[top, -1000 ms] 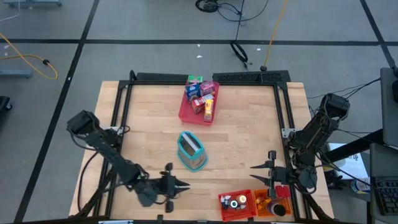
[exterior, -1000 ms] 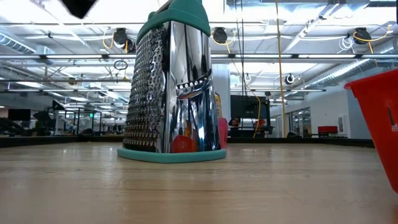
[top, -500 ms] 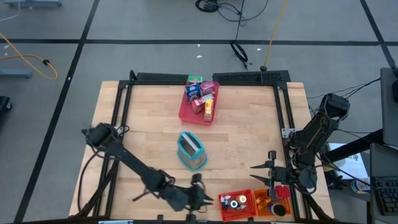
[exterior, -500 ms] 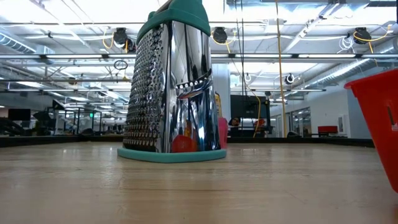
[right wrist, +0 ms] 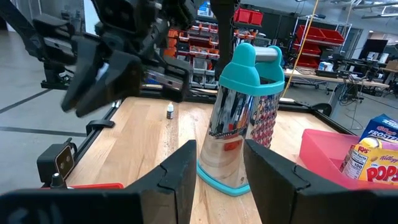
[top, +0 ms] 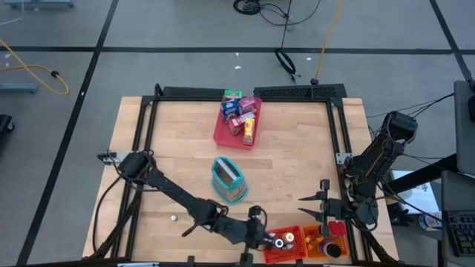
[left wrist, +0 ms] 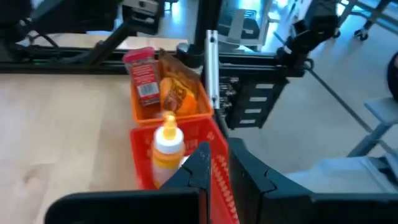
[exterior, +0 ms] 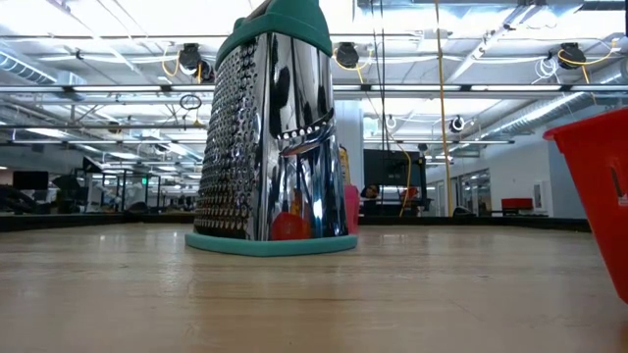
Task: Pick & Place Kitchen Items
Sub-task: Put the blue food coloring bottle into the red bin
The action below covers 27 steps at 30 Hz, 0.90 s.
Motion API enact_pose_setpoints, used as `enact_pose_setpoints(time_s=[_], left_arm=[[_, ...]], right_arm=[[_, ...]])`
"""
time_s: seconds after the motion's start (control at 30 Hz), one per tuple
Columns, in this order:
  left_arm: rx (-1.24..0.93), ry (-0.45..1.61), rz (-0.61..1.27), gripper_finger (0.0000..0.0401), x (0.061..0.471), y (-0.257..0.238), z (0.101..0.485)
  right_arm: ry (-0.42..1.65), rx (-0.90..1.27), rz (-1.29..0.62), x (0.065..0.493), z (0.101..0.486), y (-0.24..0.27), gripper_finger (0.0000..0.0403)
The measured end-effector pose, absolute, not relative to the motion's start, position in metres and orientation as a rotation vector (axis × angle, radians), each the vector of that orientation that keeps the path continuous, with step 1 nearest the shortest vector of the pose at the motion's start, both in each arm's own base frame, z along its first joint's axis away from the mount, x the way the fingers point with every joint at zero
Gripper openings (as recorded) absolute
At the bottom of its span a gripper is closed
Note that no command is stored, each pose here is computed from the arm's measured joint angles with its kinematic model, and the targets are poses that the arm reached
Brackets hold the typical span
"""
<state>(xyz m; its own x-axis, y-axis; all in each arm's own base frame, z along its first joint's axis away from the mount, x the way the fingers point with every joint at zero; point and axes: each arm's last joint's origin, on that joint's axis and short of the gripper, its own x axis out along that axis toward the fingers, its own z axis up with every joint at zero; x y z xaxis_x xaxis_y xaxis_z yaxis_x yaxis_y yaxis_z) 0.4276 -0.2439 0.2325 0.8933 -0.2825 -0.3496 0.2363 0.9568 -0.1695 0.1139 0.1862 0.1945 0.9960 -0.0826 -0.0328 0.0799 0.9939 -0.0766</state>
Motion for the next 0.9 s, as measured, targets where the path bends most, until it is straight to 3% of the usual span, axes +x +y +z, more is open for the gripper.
enact_pose_setpoints(time_s=[0.9], left_arm=[[-0.218, 0.274, -0.369, 0.003, 0.465, -0.235, 0.166]], right_arm=[[0.036, -0.077, -0.081, 0.114, 0.194, 0.186, 0.0125]])
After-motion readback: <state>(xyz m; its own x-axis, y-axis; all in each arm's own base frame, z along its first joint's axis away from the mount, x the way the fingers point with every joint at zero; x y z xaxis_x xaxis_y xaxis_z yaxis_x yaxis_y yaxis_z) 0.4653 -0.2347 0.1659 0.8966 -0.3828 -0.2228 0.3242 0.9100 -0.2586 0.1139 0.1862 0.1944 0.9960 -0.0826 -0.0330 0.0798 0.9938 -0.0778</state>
